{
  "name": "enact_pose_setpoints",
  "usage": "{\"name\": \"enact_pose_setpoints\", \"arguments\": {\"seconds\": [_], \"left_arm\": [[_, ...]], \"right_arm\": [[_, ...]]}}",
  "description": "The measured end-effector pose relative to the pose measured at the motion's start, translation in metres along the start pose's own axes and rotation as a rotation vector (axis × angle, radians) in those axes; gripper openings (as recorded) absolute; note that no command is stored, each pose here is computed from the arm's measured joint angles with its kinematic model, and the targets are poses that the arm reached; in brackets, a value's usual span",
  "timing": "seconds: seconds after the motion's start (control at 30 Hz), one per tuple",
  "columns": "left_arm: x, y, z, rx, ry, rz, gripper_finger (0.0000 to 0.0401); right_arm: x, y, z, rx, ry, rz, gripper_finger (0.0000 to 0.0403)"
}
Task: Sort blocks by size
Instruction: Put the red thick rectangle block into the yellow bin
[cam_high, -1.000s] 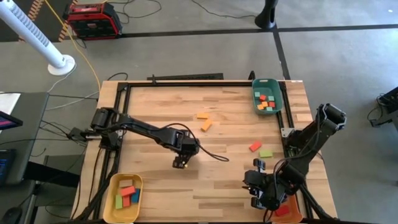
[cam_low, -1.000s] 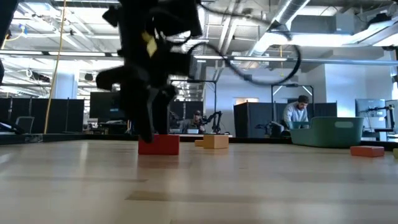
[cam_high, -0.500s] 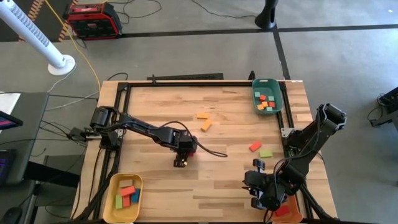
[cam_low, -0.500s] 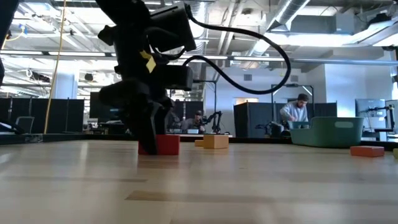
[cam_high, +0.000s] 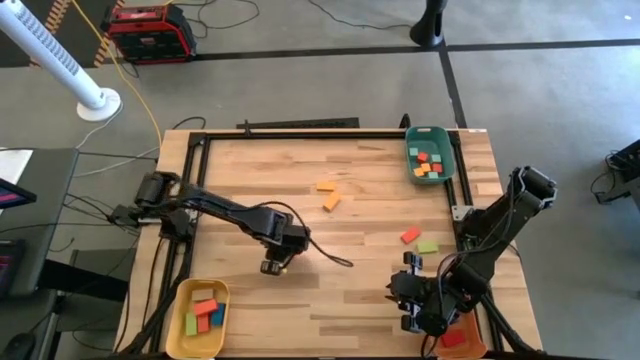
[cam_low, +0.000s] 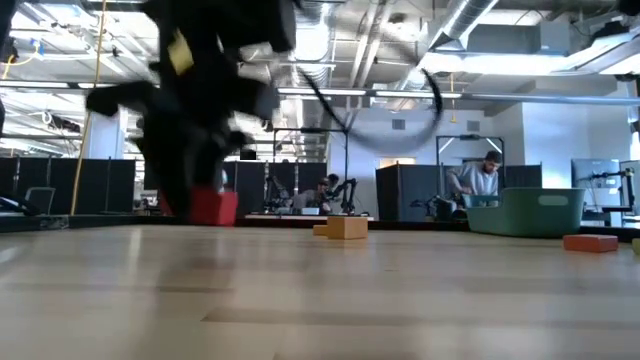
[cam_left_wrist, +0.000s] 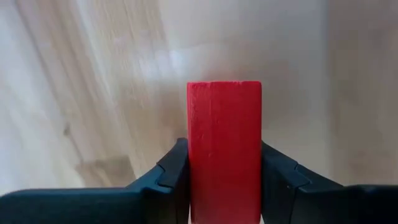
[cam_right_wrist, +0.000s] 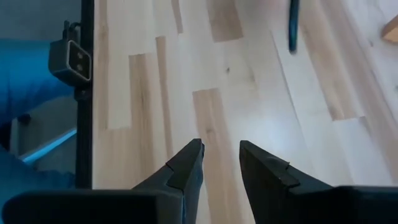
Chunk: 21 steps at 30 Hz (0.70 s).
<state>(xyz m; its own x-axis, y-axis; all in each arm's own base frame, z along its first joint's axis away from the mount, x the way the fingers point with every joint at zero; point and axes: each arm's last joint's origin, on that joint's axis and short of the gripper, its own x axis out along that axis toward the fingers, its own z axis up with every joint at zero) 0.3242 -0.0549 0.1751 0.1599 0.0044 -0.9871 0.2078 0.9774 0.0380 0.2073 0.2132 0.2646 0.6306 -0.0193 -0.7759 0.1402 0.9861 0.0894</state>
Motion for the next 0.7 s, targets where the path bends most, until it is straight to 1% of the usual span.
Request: {"name": "enact_pose_setpoints", "arguments": {"seconds": [0.07,0.17,0.3,0.43,0.53,0.7], "left_arm": [[-0.018,-0.008,-0.006,-0.005,0.006,-0.004,0.0122],[-0.043,-0.024,-0.021,-0.03,0.031,-0.009,0.0122],[-0.083,-0.052,-0.047,-0.083,0.021,-0.026,0.0122],[-0.113,-0.082,-0.075,-0.159,0.015,-0.048,0.0122],[-0.128,-0.105,-0.096,-0.222,0.013,-0.07,0.0122],[-0.133,-0.147,-0.123,-0.287,0.034,-0.095,0.0122]], "right_arm": [[0.001,-0.001,0.001,-0.009,-0.008,-0.01,0.0136],[0.002,-0.004,0.004,-0.041,-0.029,-0.036,0.0136],[0.006,-0.009,0.01,-0.088,-0.035,-0.059,0.0136],[0.012,-0.018,0.019,-0.123,-0.039,-0.091,0.0136],[0.017,-0.024,0.026,-0.146,-0.046,-0.113,0.0136],[0.023,-0.031,0.039,-0.181,-0.081,-0.115,0.0136]]}}
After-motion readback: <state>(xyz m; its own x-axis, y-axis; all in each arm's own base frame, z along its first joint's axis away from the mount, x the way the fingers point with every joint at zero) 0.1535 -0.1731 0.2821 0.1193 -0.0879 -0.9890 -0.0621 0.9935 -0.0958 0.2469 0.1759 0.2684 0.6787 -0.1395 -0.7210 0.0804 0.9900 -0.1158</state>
